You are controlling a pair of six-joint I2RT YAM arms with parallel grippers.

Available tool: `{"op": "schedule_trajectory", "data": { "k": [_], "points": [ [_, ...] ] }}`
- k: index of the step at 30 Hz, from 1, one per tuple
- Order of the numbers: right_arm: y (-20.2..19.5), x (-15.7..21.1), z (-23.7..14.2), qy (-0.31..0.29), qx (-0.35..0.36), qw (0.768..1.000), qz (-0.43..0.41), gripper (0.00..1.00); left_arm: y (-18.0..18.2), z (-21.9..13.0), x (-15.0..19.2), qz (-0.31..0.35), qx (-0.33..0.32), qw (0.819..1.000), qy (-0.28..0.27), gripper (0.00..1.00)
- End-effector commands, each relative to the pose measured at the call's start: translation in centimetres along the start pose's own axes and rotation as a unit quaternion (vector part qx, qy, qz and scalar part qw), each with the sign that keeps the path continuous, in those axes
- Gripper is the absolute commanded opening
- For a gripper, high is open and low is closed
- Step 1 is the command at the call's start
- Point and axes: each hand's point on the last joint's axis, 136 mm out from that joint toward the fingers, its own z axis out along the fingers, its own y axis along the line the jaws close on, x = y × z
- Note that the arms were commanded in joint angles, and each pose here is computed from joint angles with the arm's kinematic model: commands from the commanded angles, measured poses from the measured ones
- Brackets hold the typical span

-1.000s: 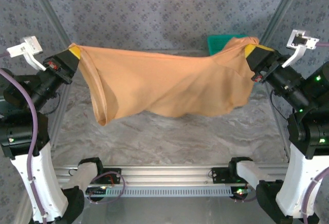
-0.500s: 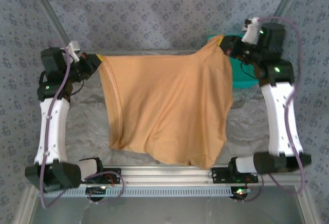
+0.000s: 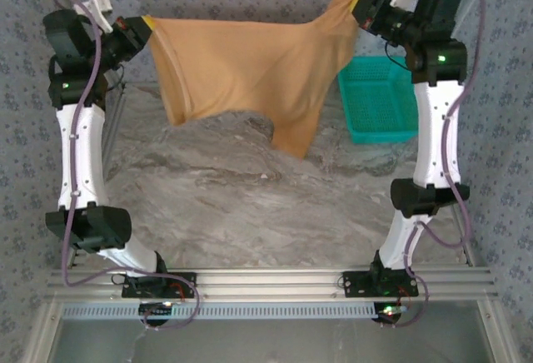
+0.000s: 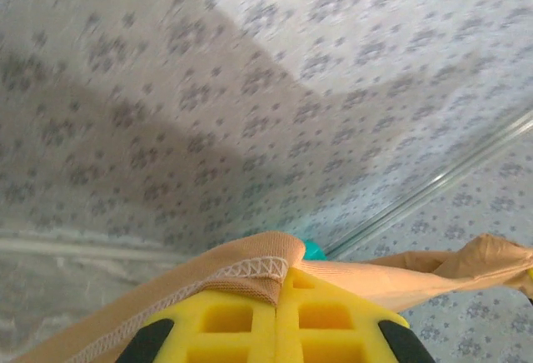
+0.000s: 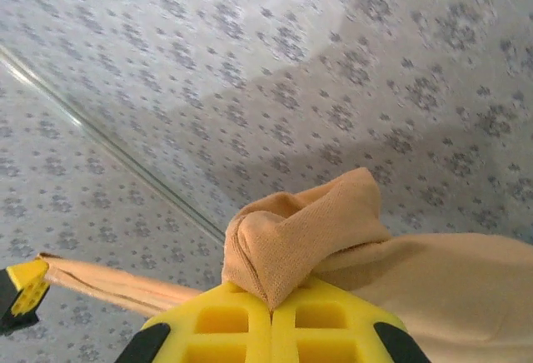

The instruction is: Fold the inside-out t-shirt

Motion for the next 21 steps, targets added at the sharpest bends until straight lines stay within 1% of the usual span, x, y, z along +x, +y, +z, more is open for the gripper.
{"op": "schedule_trajectory", "data": {
  "k": [1,3,4,7,9,12,14,15,17,18,19,20,21],
  "points": [
    [2.8,0.5,-2.2,0.0,-0.027,0.998,-0.049,0.0,-1.1,-1.9,-0.1,0.057,0.015,0.998,-0.003,0.0],
    [2.7,3.4,-2.4,0.028,-0.017,0.998,-0.062,0.0,0.3,-2.6,2.4,0.063,0.001,0.998,0.014,0.0],
    [2.4,5.4,-2.5,0.046,-0.01,0.997,-0.066,0.0,0.8,-3.2,3.5,0.069,-0.007,0.997,0.018,0.0],
    [0.9,12.3,-2.9,0.087,0.005,0.994,-0.061,0.0,3.7,-5.0,8.9,0.064,-0.036,0.996,0.043,0.0],
    [-1.4,18.3,-3.3,0.129,0.026,0.99,-0.047,0.0,6.2,-6.1,13.8,0.033,-0.049,0.996,0.073,0.0],
    [-5.6,28.1,-4.6,0.206,0.065,0.976,-0.023,0.0,10.1,-7.5,22.9,-0.025,-0.083,0.988,0.125,0.0],
    [-8.3,34.4,-5.8,0.244,0.083,0.966,0.002,0.0,12.5,-8.9,29.2,-0.058,-0.124,0.979,0.154,0.0],
    [-9.6,36.8,-6.4,0.26,0.094,0.961,0.012,0.0,13.7,-9.8,31.4,-0.072,-0.152,0.972,0.163,0.0],
    [-12.1,41.5,-8.0,0.293,0.121,0.947,0.042,0.0,15.8,-11.7,36.0,-0.107,-0.192,0.958,0.183,0.05],
    [-12.9,43.1,-8.6,0.305,0.13,0.942,0.055,0.0,16.9,-12.7,37.6,-0.126,-0.217,0.95,0.186,0.05],
    [-13.5,44.7,-9.3,0.316,0.134,0.937,0.066,0.0,17.5,-13.5,38.9,-0.145,-0.229,0.944,0.189,0.06],
    [-14.0,46.0,-10.0,0.326,0.142,0.932,0.073,0.0,18.1,-14.2,39.9,-0.155,-0.242,0.939,0.192,0.08],
    [-14.5,47.0,-10.6,0.333,0.15,0.927,0.08,0.0,18.8,-15.1,40.3,-0.163,-0.266,0.931,0.19,0.13]
  ]
}}
